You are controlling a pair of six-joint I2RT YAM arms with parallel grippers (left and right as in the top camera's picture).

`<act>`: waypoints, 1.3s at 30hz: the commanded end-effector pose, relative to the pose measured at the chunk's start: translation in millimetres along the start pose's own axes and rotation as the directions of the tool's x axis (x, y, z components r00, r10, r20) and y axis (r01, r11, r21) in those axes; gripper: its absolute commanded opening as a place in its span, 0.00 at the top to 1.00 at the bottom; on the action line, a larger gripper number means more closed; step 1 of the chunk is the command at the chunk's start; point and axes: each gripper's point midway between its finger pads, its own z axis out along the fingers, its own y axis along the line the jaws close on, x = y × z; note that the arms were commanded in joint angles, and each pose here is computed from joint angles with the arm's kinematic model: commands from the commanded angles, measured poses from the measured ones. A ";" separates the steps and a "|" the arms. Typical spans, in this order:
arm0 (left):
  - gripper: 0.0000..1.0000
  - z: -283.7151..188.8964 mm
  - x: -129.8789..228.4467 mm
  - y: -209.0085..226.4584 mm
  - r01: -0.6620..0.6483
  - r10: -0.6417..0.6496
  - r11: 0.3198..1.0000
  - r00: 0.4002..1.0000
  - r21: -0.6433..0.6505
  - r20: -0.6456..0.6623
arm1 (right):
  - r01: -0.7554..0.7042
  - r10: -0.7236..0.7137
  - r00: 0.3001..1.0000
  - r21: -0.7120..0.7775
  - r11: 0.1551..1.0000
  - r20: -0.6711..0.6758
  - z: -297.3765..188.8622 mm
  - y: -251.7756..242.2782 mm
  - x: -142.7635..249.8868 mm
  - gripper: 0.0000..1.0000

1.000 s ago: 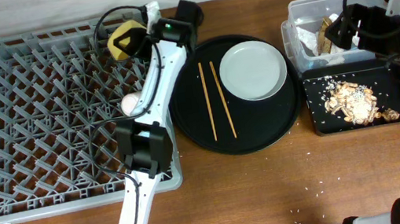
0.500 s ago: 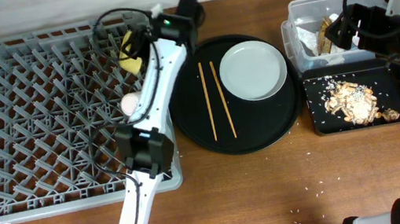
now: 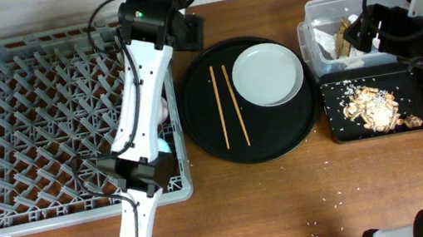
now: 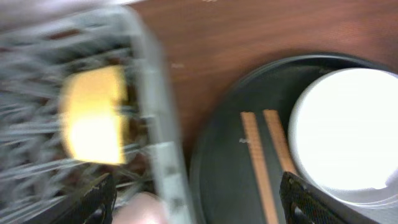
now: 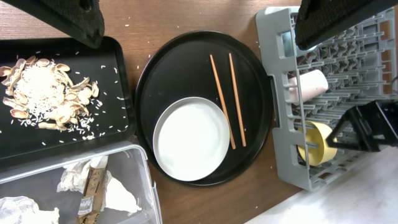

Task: Sort waste into correct bins and load items into the dishwasher rack
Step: 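Move the left gripper to the white plate and grasp its rim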

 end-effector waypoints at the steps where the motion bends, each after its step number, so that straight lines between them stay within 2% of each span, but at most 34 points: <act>1: 0.17 23.0 11.3 -52.3 -0.001 0.021 0.965 0.997 0.264 -0.073 | 0.005 -0.005 1.000 0.013 1.000 0.000 0.7 -3.0 -0.9 0.01; 3: 0.21 42.7 16.3 -67.2 -0.020 0.050 0.951 0.995 0.308 -0.090 | 0.005 -0.005 1.000 0.013 1.000 0.000 0.7 -3.0 -0.9 0.02; 8: 0.26 89.8 43.7 -98.4 -0.050 0.106 0.946 0.981 0.320 -0.161 | 0.005 -0.005 1.000 0.013 1.000 0.000 0.8 -2.8 -0.8 0.01; 10: 0.35 104.0 53.4 -110.5 -0.065 0.127 0.944 0.977 0.325 -0.174 | 0.005 -0.005 1.000 0.013 1.000 0.000 0.8 -2.8 -0.8 0.01; 13: 0.39 121.1 64.5 -122.8 -0.084 0.145 0.948 0.973 0.307 -0.182 | 0.005 -0.005 1.000 0.013 1.000 0.000 0.7 -3.0 -0.9 0.01; 17: 0.39 135.4 71.0 -108.2 0.019 0.011 0.990 0.978 0.142 -0.210 | 0.005 -0.005 1.000 0.013 1.000 0.000 0.8 -2.8 -0.8 0.02; 23: 0.40 141.8 68.2 -110.8 0.113 -0.087 0.986 0.975 0.120 -0.204 | 0.005 -0.005 1.000 0.013 1.000 0.000 0.8 -2.8 -0.8 0.01; 32: 0.52 160.4 81.2 -134.9 0.082 -0.055 0.989 0.977 0.127 -0.204 | 0.006 -0.006 1.000 0.013 1.000 0.001 0.8 -2.8 -0.9 0.01; 39: 0.53 178.3 91.0 -127.1 0.115 -0.099 0.992 0.971 0.061 -0.217 | 0.005 -0.005 1.000 0.013 1.000 0.000 0.8 -2.8 -0.8 0.01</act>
